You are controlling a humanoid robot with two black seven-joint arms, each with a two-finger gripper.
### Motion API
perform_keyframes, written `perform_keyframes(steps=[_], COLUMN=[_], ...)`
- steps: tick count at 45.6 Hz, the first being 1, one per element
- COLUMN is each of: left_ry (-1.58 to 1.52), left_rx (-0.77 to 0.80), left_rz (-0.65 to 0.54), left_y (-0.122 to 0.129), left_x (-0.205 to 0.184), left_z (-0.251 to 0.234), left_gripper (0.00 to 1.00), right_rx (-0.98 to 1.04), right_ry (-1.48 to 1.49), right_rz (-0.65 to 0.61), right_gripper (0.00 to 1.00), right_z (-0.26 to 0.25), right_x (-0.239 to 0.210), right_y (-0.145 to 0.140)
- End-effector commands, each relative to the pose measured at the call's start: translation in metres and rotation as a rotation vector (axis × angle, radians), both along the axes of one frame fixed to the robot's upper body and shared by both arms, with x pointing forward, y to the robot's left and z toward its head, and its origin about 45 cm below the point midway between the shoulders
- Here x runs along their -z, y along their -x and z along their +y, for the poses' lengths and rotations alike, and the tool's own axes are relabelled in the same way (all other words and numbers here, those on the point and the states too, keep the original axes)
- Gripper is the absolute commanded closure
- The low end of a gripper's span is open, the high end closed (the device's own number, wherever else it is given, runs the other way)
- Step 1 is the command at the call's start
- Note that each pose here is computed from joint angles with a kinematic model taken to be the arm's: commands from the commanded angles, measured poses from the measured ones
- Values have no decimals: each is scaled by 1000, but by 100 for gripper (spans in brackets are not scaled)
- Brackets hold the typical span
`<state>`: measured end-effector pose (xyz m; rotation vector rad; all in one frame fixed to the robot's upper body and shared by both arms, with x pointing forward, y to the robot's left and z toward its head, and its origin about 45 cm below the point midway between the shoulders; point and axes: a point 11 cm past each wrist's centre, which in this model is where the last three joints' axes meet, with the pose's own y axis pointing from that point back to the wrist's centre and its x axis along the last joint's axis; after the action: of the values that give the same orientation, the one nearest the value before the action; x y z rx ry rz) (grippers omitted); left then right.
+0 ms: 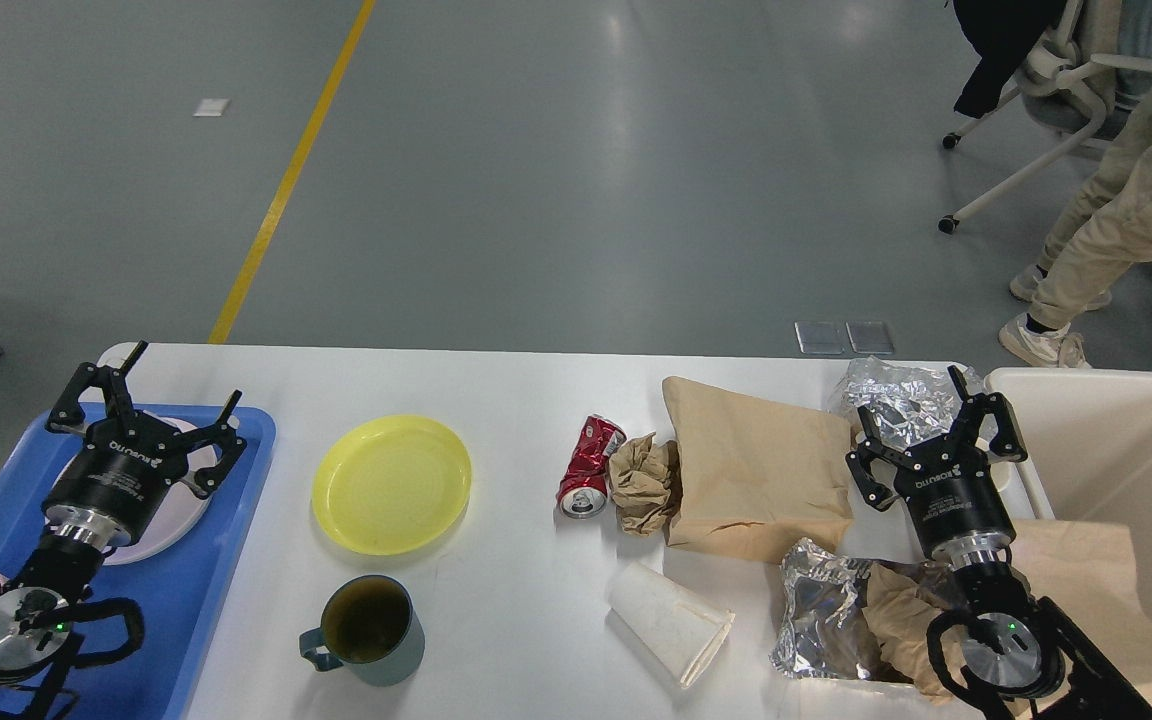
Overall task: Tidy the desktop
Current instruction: 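Raise the left gripper up and away from the blue tray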
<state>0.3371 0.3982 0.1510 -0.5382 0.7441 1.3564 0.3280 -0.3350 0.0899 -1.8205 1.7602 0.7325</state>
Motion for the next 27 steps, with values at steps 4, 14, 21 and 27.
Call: perform_keyframes(steps=[4, 14, 21, 27], left_ry=[-325, -712, -983, -1213], left_rx=[186, 507, 669, 758], left_rz=[97, 260, 339, 387], left_y=[-13, -35, -46, -59], left_x=[-25, -25, -47, -77], left_z=[27, 8, 16, 25], left_gripper=[3, 3, 3, 3], right_rx=[1, 1, 0, 0], right_ry=[0, 0, 0, 0], right_rz=[1, 1, 0, 1], right_gripper=[0, 0, 0, 0], right_z=[0, 0, 0, 0], right_x=[0, 0, 0, 1], right_y=[0, 0, 0, 1])
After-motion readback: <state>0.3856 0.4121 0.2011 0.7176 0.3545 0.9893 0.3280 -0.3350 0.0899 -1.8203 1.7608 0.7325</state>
